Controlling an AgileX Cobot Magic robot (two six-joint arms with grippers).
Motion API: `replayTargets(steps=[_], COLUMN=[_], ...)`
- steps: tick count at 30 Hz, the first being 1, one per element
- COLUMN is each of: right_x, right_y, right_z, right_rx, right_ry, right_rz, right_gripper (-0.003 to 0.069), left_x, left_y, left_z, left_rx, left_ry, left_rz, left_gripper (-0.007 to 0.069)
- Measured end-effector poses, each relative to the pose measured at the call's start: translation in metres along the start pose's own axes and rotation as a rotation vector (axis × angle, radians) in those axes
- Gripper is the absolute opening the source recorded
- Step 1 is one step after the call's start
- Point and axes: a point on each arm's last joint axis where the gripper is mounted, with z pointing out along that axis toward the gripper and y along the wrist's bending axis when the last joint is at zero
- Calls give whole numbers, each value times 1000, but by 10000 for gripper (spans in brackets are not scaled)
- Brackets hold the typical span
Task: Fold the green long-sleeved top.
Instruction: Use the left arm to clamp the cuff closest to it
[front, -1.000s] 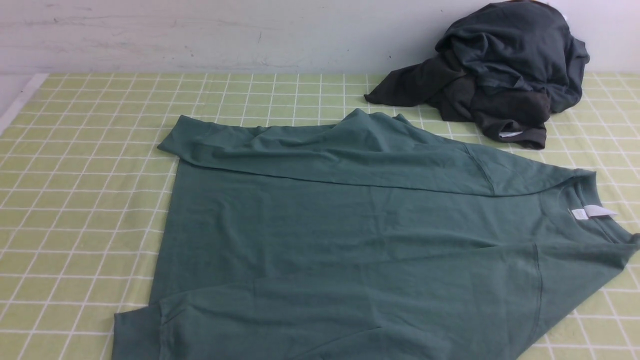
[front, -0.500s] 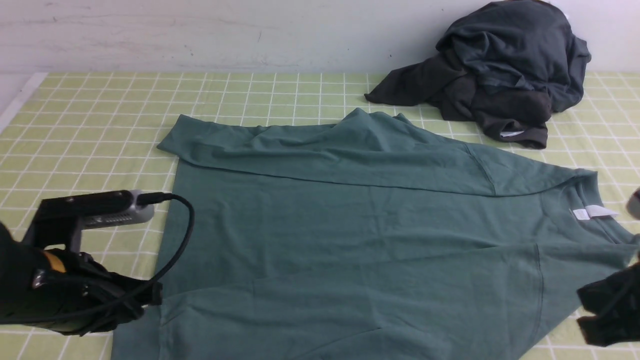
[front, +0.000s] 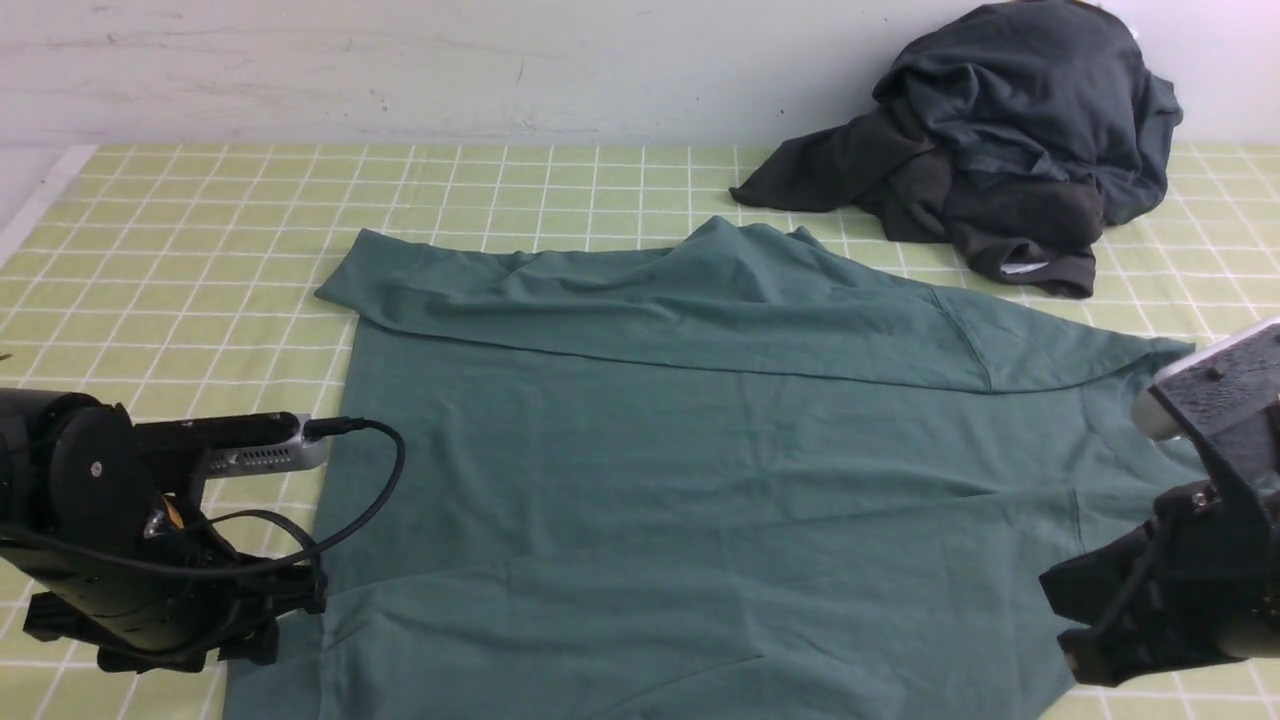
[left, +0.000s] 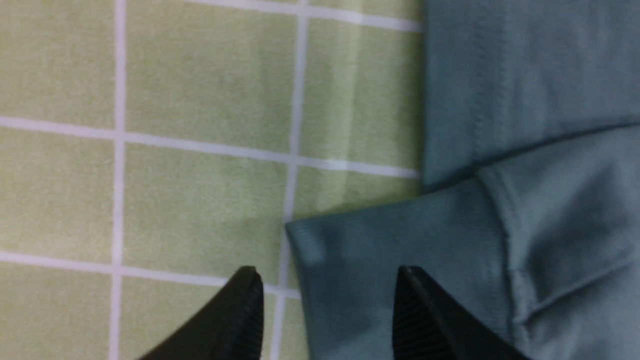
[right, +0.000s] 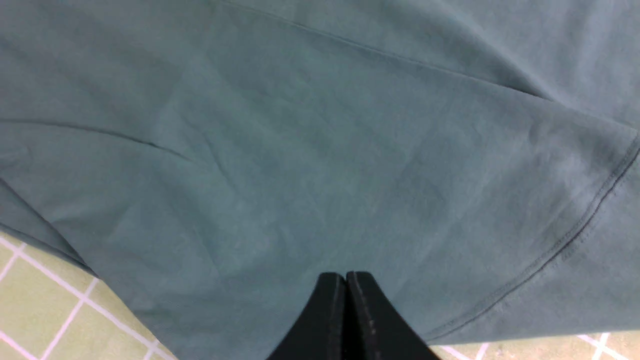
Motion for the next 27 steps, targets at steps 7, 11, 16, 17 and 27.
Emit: replayTargets(steps=[7,11,16,17,27], right_x=[-1,-1,-1,-2,-2], right_y=[1,1,1,1,1], right_z=[0,0,0,0,0], right_rx=[-9,-12,-10,-10,-8], right_ry=[-9,-10,-16,-18,-22], right_rz=[14,18,14,12,-11], right_gripper=[-8,-8,-8,-8,-8], left_x=[-9,-24,-49,-52,-22], left_y=[-4,-15,-40,-43,-20], left_z=[1,-12,-73,-86,-59], left_rx=[7,28,72,81,20], left_ry=[-32,-74,-192,-214,75], left_rz=[-3,64,195,206,172], left_gripper=[160,25,-3,-3,74])
